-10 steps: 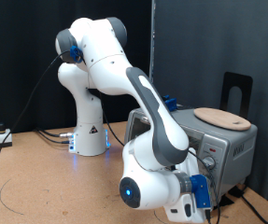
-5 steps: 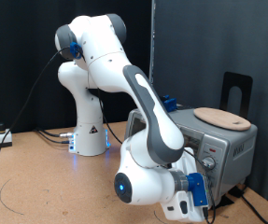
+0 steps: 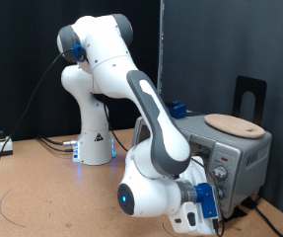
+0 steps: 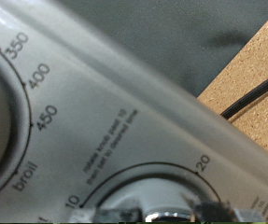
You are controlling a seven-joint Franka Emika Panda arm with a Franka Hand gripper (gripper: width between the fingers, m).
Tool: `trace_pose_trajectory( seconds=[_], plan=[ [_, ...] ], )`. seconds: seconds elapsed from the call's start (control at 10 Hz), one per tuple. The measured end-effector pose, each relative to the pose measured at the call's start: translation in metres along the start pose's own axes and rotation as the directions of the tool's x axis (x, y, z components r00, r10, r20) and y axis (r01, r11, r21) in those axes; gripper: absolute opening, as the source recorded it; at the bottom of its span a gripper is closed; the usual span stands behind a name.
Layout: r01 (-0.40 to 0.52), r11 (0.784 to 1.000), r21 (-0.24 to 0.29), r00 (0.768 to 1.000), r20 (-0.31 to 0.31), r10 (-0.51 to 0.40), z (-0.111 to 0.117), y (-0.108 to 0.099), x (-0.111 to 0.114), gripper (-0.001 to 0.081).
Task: Make a piece of toast with the oven
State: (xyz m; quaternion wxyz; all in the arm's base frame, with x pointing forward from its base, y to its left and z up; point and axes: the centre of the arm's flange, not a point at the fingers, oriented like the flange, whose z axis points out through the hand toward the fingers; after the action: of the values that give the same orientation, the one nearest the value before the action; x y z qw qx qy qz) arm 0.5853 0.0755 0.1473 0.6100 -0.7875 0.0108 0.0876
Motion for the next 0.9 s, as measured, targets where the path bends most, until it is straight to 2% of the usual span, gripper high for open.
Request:
trace_pose_trajectory(
  seconds=[0.4, 0.9],
  plan=[
    [0.037, 0.999, -0.029, 0.998, 0.043, -0.036, 0.0003, -0.0043, 0.0048, 0.0101],
    [0.145, 0.989, -0.038, 0.986, 0.082, -0.142, 0.0008, -0.0070, 0.0080, 0.0101]
  ],
)
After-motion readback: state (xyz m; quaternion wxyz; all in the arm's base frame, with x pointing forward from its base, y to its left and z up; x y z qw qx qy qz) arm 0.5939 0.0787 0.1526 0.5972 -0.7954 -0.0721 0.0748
